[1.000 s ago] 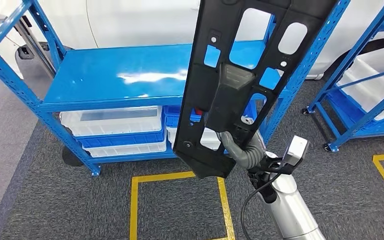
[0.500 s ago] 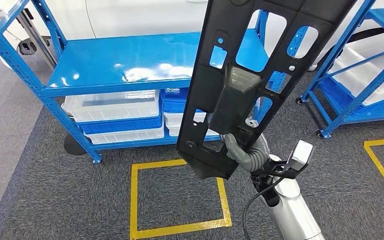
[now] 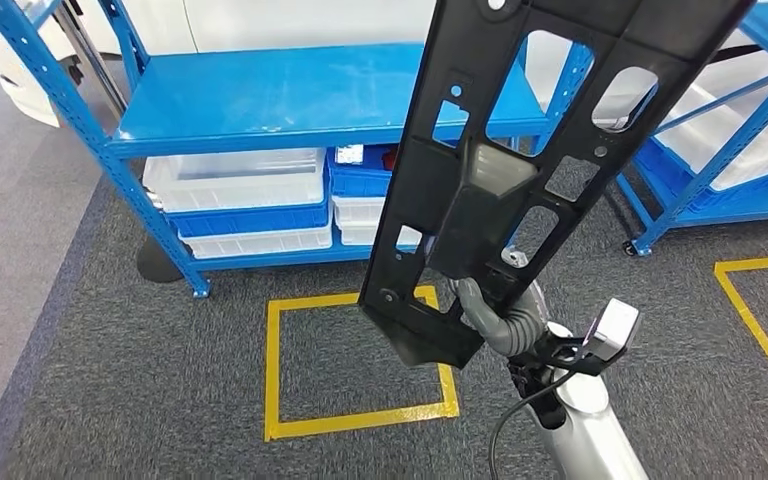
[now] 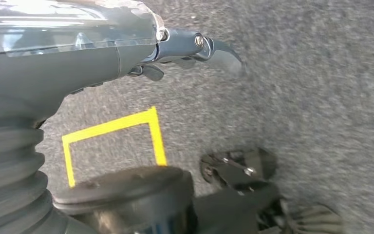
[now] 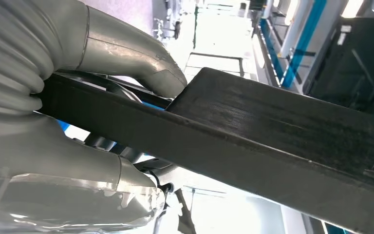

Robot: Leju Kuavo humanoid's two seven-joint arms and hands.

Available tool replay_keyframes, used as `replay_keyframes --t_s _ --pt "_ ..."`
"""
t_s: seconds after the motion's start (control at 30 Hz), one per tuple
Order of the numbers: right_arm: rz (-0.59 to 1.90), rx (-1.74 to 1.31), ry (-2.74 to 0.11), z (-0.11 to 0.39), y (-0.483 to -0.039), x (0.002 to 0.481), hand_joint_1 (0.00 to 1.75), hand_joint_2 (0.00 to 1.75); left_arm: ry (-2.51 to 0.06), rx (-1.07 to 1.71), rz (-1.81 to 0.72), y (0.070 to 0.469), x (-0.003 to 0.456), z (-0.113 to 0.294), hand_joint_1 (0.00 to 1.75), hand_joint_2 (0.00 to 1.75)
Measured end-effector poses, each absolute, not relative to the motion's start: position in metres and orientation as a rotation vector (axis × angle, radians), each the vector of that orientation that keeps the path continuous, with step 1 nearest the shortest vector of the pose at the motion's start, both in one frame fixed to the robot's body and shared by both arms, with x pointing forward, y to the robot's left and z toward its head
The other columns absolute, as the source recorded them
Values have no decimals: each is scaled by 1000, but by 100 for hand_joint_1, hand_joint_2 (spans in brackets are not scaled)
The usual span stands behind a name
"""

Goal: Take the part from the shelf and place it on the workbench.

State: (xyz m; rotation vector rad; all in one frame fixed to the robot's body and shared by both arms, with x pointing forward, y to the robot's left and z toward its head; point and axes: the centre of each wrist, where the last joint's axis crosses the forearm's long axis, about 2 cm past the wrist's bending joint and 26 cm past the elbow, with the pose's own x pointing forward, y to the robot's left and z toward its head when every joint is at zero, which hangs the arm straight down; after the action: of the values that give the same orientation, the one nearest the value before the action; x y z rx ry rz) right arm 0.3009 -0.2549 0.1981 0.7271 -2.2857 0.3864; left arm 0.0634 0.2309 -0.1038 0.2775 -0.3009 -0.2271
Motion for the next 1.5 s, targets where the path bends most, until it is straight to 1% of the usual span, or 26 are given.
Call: replay_keyframes --t_s 0.23,0.47,0.7,0.97,1.13,1.5 --pt "364 640 -2283 192 -266 296 175 175 -275 259 -245 229 61 -104 0 175" --pt "341 559 -2321 186 -281 271 175 175 -326 248 -278 229 61 -104 0 175" --pt "357 551 -2308 179 -285 250 175 175 -384 278 -265 239 66 -104 0 175" --pt "337 557 -2333 179 -289 250 175 175 -391 312 -294 255 77 -104 0 175" --pt "326 565 -2341 178 -292 251 175 175 -426 332 -348 258 80 -103 0 175" --pt "303 563 -2298 166 -297 252 175 175 -337 340 -418 260 67 -106 0 175"
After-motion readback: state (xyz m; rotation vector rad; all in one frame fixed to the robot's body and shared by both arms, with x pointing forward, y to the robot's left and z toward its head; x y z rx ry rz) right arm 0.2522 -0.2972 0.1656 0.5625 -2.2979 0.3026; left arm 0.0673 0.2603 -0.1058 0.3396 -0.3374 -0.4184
